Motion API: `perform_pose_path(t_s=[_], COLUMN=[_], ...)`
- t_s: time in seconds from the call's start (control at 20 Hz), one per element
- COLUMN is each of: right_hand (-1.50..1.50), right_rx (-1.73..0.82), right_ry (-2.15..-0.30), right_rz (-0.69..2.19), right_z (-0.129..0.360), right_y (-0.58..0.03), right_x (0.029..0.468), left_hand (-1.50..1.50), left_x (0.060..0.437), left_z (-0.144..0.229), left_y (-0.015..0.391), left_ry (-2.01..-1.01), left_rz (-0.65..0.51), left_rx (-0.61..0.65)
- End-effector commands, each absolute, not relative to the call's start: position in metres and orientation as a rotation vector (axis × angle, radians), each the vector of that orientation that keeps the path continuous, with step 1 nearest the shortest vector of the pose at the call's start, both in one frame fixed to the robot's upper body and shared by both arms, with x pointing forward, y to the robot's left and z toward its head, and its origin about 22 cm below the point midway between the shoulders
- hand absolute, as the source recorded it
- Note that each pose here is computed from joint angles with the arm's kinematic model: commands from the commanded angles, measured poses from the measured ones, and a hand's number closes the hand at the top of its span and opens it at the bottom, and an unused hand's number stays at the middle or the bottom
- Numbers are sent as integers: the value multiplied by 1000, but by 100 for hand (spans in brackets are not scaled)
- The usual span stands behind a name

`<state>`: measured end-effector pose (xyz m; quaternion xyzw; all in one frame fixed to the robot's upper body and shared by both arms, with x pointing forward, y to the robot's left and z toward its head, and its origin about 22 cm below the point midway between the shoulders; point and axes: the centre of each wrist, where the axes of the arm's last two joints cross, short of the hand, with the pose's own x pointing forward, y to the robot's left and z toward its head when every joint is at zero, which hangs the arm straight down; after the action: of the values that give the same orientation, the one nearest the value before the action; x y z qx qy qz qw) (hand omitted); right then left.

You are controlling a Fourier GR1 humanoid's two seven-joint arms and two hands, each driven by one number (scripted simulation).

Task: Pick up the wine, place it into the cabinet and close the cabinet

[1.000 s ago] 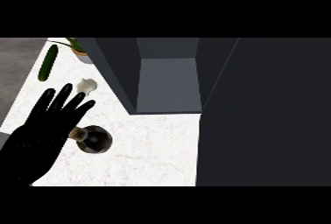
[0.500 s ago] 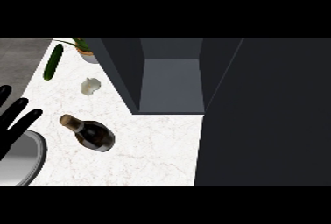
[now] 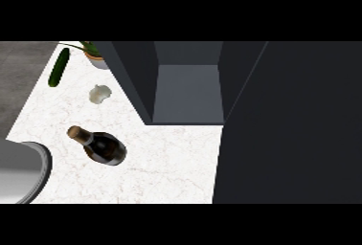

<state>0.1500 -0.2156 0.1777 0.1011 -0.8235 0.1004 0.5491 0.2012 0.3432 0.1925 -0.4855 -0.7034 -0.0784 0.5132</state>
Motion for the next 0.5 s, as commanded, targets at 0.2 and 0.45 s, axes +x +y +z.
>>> perform_pose_path(t_s=[0.2,0.45], right_hand=[-150,-150], right_rx=[268,258], right_ry=[-1965,-1964], right_rz=[240,254], right_z=[198,192], right_y=[-218,-220], right_x=[139,139], left_hand=[-150,-150], left_x=[187,181], left_z=[205,197], left_y=[326,341], left_ry=[-1691,-1668], left_rz=[-141,-106], left_rx=[-1142,-1082])
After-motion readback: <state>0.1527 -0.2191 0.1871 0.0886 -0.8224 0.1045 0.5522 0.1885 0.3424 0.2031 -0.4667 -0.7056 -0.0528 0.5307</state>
